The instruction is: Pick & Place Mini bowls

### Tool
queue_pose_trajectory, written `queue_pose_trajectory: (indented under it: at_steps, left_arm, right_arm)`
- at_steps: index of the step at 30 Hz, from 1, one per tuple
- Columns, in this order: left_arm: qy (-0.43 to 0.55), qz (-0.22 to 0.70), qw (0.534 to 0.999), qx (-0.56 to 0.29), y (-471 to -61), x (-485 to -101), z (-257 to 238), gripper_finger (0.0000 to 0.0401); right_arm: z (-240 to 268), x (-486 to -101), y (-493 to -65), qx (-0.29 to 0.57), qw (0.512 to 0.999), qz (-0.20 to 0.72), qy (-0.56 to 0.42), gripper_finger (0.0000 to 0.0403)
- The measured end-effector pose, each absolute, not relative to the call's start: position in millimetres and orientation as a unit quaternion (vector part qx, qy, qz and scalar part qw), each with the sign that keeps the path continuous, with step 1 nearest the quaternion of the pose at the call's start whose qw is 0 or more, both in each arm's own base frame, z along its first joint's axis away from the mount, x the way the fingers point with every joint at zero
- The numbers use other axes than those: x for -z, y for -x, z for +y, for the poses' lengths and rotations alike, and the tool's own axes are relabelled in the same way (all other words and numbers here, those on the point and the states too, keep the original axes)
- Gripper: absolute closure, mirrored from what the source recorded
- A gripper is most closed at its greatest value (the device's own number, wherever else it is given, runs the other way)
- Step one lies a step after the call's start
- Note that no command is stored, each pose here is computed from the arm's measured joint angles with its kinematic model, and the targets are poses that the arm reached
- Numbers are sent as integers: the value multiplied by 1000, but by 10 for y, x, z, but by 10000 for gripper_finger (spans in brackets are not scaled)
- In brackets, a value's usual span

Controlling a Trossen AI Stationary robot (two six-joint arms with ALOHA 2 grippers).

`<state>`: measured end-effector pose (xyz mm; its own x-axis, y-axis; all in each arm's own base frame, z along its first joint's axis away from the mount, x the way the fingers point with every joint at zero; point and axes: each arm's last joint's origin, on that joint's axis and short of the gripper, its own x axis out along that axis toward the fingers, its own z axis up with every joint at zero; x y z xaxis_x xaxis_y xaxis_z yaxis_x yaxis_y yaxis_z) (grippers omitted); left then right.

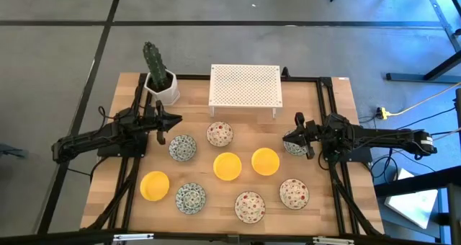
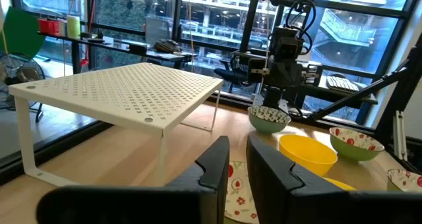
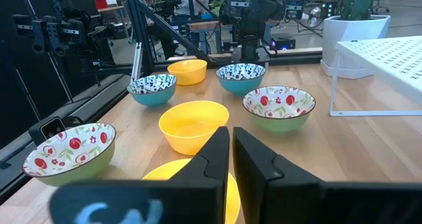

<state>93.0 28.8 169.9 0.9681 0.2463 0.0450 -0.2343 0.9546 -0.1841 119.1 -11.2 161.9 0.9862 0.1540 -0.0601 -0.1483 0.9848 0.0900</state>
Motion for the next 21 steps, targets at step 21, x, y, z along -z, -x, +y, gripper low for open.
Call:
queue_pose_trajectory:
  at_steps: [21]
  left_arm:
    - [88,-40,988,-121,-929,-1711,288,352]
  right_arm:
    - [-112,-1619,-1191,-76,996,34,-43,379]
